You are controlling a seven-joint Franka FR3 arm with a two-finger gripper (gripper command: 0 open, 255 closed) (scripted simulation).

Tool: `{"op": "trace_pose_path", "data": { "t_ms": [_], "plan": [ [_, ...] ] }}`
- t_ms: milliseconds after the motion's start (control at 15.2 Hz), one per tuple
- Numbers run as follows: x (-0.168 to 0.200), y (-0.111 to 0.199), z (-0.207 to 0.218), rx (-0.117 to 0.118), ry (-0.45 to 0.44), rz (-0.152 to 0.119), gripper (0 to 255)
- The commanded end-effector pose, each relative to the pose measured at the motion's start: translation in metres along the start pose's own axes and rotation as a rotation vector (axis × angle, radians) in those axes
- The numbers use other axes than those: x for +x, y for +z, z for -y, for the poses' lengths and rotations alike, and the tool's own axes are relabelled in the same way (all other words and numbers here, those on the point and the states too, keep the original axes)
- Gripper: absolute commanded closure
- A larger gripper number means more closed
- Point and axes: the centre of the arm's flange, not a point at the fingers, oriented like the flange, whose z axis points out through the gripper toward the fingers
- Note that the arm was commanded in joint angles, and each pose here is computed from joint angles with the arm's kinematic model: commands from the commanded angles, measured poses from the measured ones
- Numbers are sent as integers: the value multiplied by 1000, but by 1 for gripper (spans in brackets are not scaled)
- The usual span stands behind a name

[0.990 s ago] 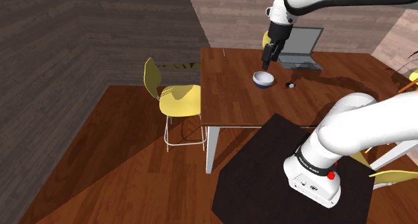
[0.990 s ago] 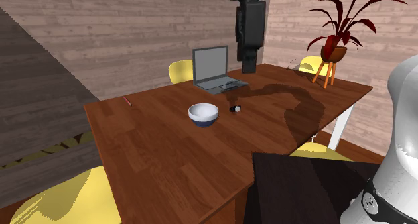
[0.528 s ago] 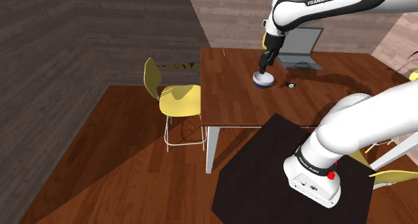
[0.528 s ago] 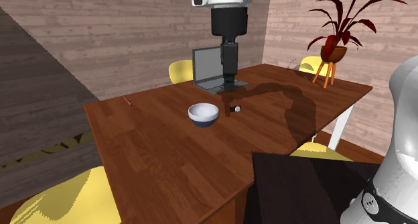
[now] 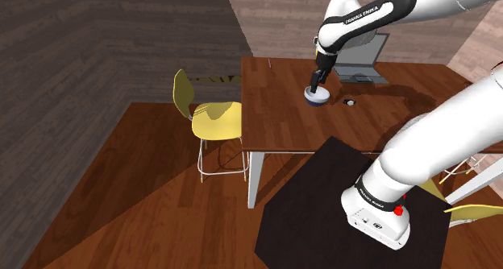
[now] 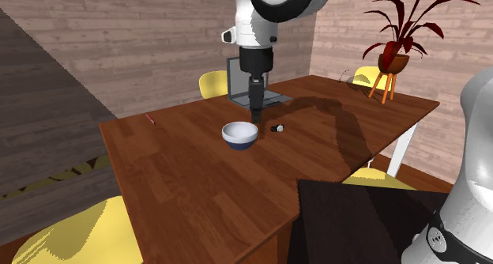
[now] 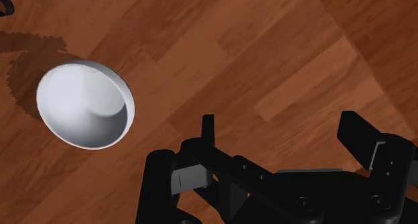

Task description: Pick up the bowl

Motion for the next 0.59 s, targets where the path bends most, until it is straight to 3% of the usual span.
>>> {"op": "trace_pose_path", "data": {
  "t_ms": [0, 528],
  "plan": [
    [7, 18, -18, -7, -1, -4, 0],
    [34, 85, -92, -25, -3, -14, 0]
  ]
}}
